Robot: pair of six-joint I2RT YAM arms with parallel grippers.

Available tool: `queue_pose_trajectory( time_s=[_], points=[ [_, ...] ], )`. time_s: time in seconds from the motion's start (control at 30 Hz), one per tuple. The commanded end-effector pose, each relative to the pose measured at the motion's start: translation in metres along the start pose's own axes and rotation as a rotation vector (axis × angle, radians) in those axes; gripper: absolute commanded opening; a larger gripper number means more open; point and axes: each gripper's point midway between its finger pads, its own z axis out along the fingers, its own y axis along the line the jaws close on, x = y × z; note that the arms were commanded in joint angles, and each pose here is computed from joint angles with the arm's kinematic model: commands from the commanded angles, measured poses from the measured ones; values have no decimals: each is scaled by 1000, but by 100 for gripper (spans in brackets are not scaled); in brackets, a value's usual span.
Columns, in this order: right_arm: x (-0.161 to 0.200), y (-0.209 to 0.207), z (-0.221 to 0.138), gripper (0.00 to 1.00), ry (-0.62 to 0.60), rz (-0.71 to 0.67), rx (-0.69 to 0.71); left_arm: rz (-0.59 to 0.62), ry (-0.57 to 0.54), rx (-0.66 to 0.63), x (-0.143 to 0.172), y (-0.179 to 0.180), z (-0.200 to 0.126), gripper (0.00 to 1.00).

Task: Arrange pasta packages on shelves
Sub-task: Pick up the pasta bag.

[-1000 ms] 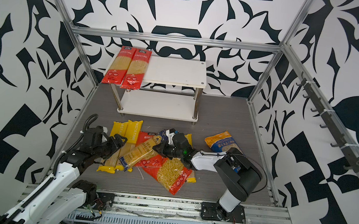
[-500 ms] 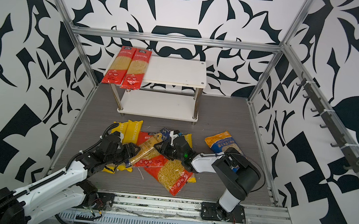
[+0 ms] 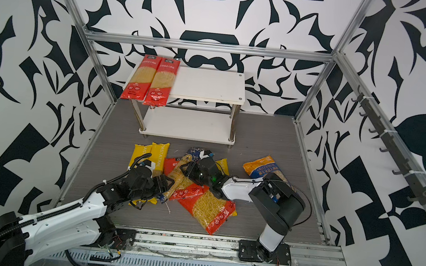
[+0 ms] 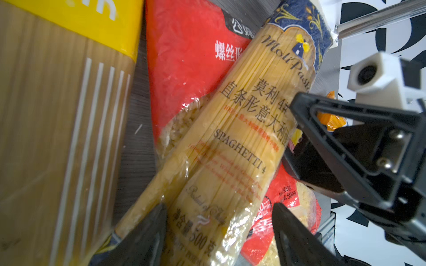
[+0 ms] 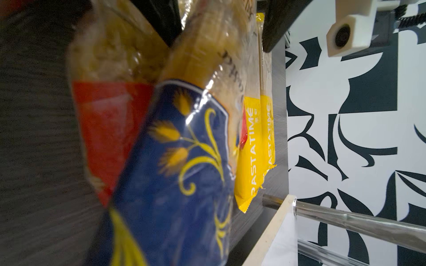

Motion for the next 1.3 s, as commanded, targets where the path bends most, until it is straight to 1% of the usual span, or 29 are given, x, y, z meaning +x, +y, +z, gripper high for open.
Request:
queue_pose_trajectory(
  time_s=[0.0, 0.03, 0.07, 0.1, 0.17, 0.2, 0.27, 0.33, 0.4, 0.5, 0.57, 0.63, 0.67, 0.7, 0.77, 0.87, 0.93, 1.0, 1.13, 1.17, 1.27],
  points=[
    [3, -4, 8, 56, 7, -59, 68, -15, 73, 2, 16, 2, 3, 75],
    [5, -6, 11, 53, 15, -71, 80, -15, 72, 4, 16, 1, 2, 75],
    [7, -7, 13, 47, 22, -84, 87, -14, 70, 4, 16, 2, 2, 75],
    [8, -6, 14, 41, 27, -97, 90, -14, 71, 6, 16, 1, 1, 75],
    [9, -1, 13, 25, 31, -135, 77, -8, 69, 9, 15, -1, -4, 75],
    [8, 5, 11, 20, 30, -152, 57, 1, 61, 9, 13, -2, -8, 75],
    [9, 23, 6, 13, 36, -198, -15, 31, 24, 4, 5, -4, -19, 76],
    [6, 40, -2, 9, 41, -238, -91, 80, -23, 4, -6, -11, -36, 77],
    [5, 60, -12, 7, 57, -265, -196, 132, -61, 22, -16, -21, -52, 79],
    [3, 89, -33, 5, 86, -290, -371, 202, -114, 86, -33, -40, -72, 82],
    [-1, 103, -52, 4, 98, -307, -477, 236, -134, 155, -44, -57, -84, 84],
    [-4, 114, -69, 3, 116, -341, -543, 258, -134, 243, -53, -75, -91, 84],
    [-3, 118, -77, 3, 128, -368, -566, 259, -130, 291, -58, -83, -93, 84],
    [-1, 122, -84, 3, 140, -394, -582, 261, -123, 347, -63, -94, -95, 88],
    [3, 131, -99, 3, 168, -451, -608, 259, -96, 439, -72, -111, -95, 89],
    [6, 146, -122, 3, 190, -510, -651, 287, -52, 492, -78, -127, -92, 90],
    [7, 156, -135, 3, 202, -538, -676, 302, -43, 537, -82, -139, -92, 90],
    [9, 165, -144, 2, 218, -558, -700, 294, -25, 596, -84, -152, -93, 89],
    [13, 185, -161, 2, 257, -592, -765, 282, -10, 670, -90, -170, -93, 86],
    [14, 189, -165, 2, 265, -598, -779, 283, -9, 688, -92, -174, -94, 81],
    [14, 199, -172, 2, 277, -612, -807, 281, -3, 727, -94, -182, -94, 74]
  ],
)
